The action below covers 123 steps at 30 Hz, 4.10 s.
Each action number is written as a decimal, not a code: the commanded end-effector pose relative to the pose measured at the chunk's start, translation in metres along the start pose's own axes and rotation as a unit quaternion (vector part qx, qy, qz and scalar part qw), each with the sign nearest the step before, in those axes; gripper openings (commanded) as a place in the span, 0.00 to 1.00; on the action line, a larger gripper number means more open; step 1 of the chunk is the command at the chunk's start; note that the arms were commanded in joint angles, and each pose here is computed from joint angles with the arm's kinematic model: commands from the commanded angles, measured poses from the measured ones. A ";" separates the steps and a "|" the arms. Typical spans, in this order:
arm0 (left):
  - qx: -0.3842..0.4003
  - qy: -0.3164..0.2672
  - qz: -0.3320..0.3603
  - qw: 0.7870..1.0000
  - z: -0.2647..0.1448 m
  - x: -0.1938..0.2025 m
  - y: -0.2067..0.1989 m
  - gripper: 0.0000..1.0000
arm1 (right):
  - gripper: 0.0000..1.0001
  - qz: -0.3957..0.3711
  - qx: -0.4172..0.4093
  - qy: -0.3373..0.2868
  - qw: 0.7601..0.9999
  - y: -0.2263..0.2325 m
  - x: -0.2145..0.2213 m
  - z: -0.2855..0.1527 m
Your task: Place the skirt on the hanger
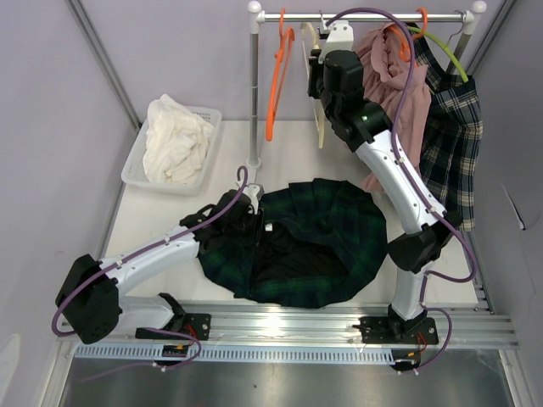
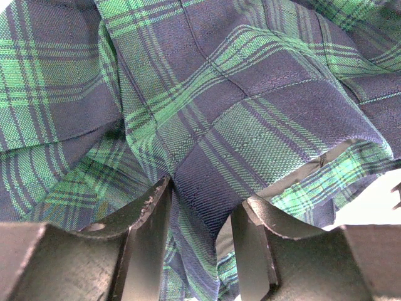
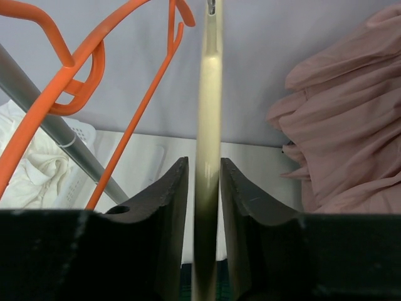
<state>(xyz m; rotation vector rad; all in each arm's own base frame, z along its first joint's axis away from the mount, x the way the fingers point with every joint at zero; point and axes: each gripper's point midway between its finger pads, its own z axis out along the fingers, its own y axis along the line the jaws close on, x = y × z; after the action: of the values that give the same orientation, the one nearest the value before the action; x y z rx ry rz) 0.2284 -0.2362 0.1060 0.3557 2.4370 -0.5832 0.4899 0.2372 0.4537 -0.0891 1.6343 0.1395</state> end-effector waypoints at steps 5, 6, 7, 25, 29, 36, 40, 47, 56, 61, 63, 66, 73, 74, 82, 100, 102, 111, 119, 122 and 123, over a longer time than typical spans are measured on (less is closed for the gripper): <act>0.015 -0.018 0.000 1.000 -0.004 -0.009 -0.005 0.46 | 0.17 0.016 0.008 -0.050 0.999 -0.016 -0.049 -0.024; 0.016 -0.019 0.001 1.000 -0.004 -0.010 -0.005 0.46 | 0.11 0.018 0.007 -0.053 0.998 -0.016 -0.052 -0.025; 0.016 -0.019 0.001 1.000 -0.005 -0.010 -0.005 0.46 | 0.08 0.019 0.005 -0.055 0.998 -0.016 -0.053 -0.026; 0.013 -0.028 0.004 1.000 -0.013 -0.013 -0.005 0.46 | 0.00 0.077 -0.038 -0.126 0.988 -0.040 -0.111 -0.056; 0.014 -0.030 0.005 0.999 -0.014 -0.016 -0.006 0.46 | 0.00 0.085 -0.047 -0.122 0.988 -0.041 -0.111 -0.066; 0.016 -0.035 0.007 0.999 -0.018 -0.021 -0.009 0.42 | 0.00 0.103 -0.059 -0.098 0.988 -0.049 -0.098 -0.093; 0.017 -0.039 0.010 0.999 -0.022 -0.025 -0.010 0.41 | 0.00 0.110 -0.063 -0.065 0.990 -0.055 -0.065 -0.113; 0.008 -0.038 0.013 0.999 -0.022 -0.028 -0.008 0.33 | 0.00 0.127 -0.097 -0.019 0.987 -0.061 -0.029 -0.165; -0.004 -0.026 0.007 1.000 -0.014 -0.032 -0.004 0.25 | 0.00 0.156 -0.211 0.078 0.962 -0.049 0.048 -0.283; -0.025 -0.017 0.001 1.000 -0.009 -0.036 0.009 0.28 | 0.00 0.172 -0.283 0.114 0.937 -0.041 0.081 -0.348; -0.025 -0.015 0.000 1.000 -0.009 -0.040 0.011 0.28 | 0.00 0.174 -0.300 0.126 0.929 -0.041 0.090 -0.368; -0.033 -0.011 -0.003 0.999 -0.006 -0.045 0.016 0.29 | 0.00 0.172 -0.324 0.144 0.919 -0.039 0.105 -0.388; -0.038 -0.005 -0.004 0.999 -0.003 -0.057 0.015 0.29 | 0.00 0.167 -0.357 0.194 0.898 -0.033 0.135 -0.409; -0.038 -0.007 -0.004 0.999 -0.004 -0.058 0.015 0.29 | 0.00 0.169 -0.360 0.203 0.895 -0.031 0.142 -0.410; -0.039 -0.007 -0.003 0.999 -0.006 -0.061 0.014 0.29 | 0.00 0.179 -0.367 0.223 0.885 -0.029 0.164 -0.413; -0.012 -0.038 0.007 0.999 -0.044 -0.075 -0.007 0.16 | 0.00 0.199 -0.332 0.176 0.905 -0.026 0.175 -0.359; -0.008 -0.043 0.012 0.999 -0.049 -0.077 -0.013 0.14 | 0.00 0.202 -0.331 0.182 0.904 -0.024 0.180 -0.353; 0.001 -0.043 0.032 0.999 -0.062 -0.081 -0.031 0.13 | 0.00 0.189 -0.304 0.161 0.920 -0.026 0.176 -0.341; -0.012 -0.053 0.036 0.998 -0.068 -0.087 -0.031 0.13 | 0.00 0.171 -0.286 0.151 0.931 -0.014 0.184 -0.331; -0.013 -0.055 0.038 0.998 -0.070 -0.088 -0.031 0.14 | 0.00 0.149 -0.288 0.154 0.933 -0.003 0.185 -0.331; -0.015 -0.055 0.038 0.998 -0.070 -0.089 -0.030 0.14 | 0.00 0.145 -0.280 0.152 0.937 -0.002 0.186 -0.328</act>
<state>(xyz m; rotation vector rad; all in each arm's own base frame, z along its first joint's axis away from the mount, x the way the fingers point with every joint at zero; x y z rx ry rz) 0.2473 -0.2368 0.1870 0.3893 2.4082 -0.4969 0.1316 0.1890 0.2626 -0.4004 1.9764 0.9192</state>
